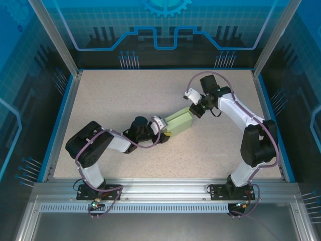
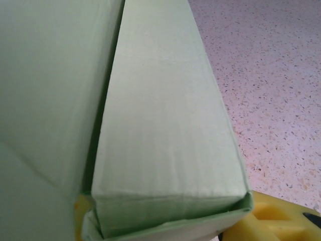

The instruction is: Fold the paper box

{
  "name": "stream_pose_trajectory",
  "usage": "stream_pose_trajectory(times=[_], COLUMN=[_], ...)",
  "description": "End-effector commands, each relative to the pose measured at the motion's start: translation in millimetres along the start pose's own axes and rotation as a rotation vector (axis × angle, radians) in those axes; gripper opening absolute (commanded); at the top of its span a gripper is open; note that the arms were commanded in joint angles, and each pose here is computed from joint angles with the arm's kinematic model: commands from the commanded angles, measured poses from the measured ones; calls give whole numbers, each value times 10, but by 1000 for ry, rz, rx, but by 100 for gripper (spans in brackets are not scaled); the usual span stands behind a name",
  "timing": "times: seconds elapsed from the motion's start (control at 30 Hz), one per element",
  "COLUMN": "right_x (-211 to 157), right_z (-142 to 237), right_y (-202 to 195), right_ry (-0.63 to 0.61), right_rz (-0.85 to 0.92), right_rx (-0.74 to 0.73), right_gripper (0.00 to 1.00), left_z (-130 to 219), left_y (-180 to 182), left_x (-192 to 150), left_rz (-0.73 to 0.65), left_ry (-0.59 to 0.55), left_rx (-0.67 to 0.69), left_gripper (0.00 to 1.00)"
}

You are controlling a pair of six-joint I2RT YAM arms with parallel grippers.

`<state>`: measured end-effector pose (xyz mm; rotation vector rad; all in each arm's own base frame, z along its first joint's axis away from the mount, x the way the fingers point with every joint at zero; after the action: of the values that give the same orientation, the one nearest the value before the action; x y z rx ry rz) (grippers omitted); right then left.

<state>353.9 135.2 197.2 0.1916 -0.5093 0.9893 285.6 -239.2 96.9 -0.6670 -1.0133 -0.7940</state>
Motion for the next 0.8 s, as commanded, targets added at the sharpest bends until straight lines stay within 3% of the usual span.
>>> stream_pose_trajectory(times=[0.0,0.27,0.77], right_x=[-39,-68,-18], right_z=[34,-4,-37], right_y=[93,130,229], right_ry=[39,76,97], right_rz=[-52,-104,-99], right_rx=[-18,-42,-58], right_gripper=[2,2,2], left_z=[-6,5,131], left_y=[39,44,55], left_x=[9,15,89], left_rz=[-22,-15,17], left_ry=[-16,-19,-28], left_rx=[16,21,81], left_gripper=[56,59,76])
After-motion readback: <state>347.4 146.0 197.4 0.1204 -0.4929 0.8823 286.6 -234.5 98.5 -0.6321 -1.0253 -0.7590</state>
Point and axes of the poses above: each hand's point on the last joint's axis, 136 mm out from that joint toward the fingers, its own z axis back along the fingers, its own y axis along the line the jaws close on, x = y × z, the point moved 7 cm from there along z, back along the fingers, and after that the axes turned 6 degrees about z, right-handed, at the moved point
